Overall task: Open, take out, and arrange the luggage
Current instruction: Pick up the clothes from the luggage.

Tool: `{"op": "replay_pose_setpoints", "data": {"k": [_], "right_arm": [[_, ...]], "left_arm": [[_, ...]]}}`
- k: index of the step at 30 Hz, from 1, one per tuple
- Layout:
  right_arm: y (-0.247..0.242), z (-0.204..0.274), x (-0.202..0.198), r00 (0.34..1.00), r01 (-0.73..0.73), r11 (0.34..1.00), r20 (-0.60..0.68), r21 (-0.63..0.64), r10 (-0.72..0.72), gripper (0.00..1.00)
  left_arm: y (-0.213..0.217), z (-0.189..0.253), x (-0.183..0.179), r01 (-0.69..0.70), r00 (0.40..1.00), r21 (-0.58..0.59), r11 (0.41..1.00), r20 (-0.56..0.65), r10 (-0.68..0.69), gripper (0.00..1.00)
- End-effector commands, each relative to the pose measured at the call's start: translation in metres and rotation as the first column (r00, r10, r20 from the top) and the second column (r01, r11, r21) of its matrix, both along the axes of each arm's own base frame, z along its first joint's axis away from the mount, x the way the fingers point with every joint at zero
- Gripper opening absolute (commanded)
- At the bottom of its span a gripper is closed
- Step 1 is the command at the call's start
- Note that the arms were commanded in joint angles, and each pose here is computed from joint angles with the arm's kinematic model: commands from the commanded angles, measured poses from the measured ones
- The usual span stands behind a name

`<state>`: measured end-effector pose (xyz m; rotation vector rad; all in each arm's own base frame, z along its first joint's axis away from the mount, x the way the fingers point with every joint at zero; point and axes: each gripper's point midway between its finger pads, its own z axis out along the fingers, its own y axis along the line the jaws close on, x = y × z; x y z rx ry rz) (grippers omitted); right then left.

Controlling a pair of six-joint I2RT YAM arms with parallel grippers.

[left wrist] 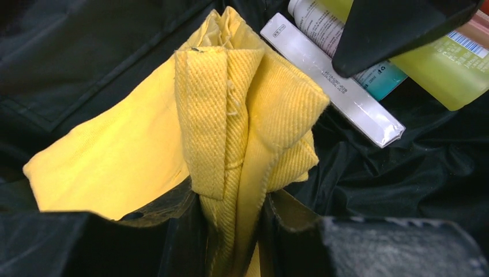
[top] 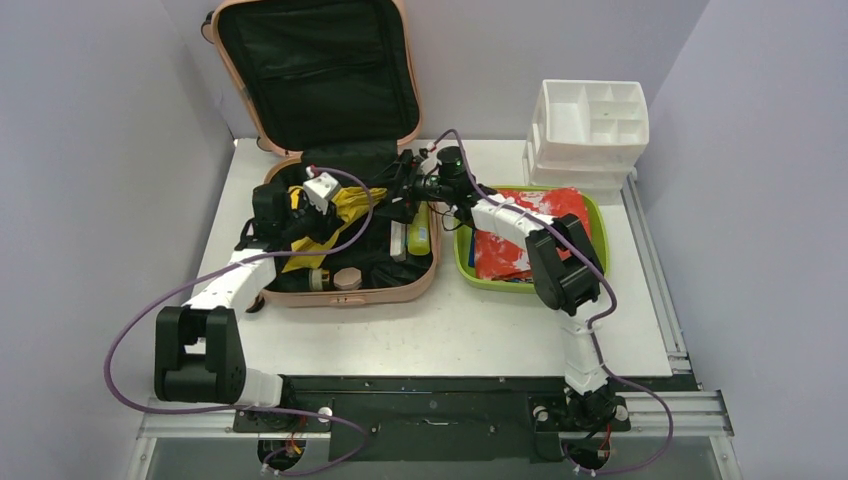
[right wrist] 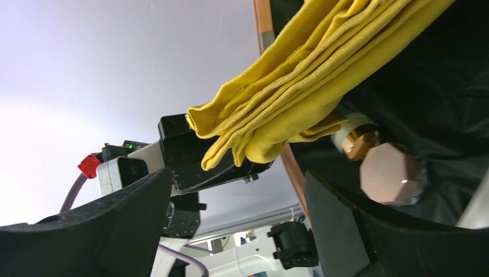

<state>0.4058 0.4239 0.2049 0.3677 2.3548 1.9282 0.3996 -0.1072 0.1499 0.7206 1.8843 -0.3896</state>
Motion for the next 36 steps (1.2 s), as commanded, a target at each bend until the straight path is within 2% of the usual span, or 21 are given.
{"op": "replay_pose_setpoints", "data": {"k": [1,8,15,22,30,36], "right_arm": [[0.02,0.002,-0.005,0.996,0.022,0.995,-0.088,0.094,-0.014,0.79],[0.032,-0.005,0.0,0.985,0.051,0.986,-0.173,0.159,-0.023,0.79],[0.035,-0.029,0.008,0.948,0.102,0.985,-0.313,0.138,-0.054,0.81],[0.053,-0.026,0.007,0.958,0.075,0.989,-0.286,0.124,-0.037,0.85],[0.063,-0.048,-0.014,0.945,0.043,0.997,-0.327,0.062,-0.02,0.86],[0.076,-0.059,-0.025,0.938,0.025,0.999,-0.346,0.035,-0.012,0.87]], "left_arm": [[0.0,0.053,0.006,0.024,0.98,-0.066,0.998,0.199,-0.01,0.0],[0.0,0.059,-0.003,0.058,0.97,-0.095,0.994,0.242,-0.033,0.0],[-0.003,0.064,-0.014,0.14,0.958,-0.136,0.981,0.268,-0.1,0.0],[-0.007,0.054,-0.026,0.217,0.947,-0.112,0.97,0.265,-0.181,0.0],[-0.005,0.061,-0.026,0.226,0.936,-0.095,0.969,0.297,-0.189,0.0],[-0.017,0.077,-0.04,0.326,0.9,-0.116,0.938,0.343,-0.271,0.0]]}}
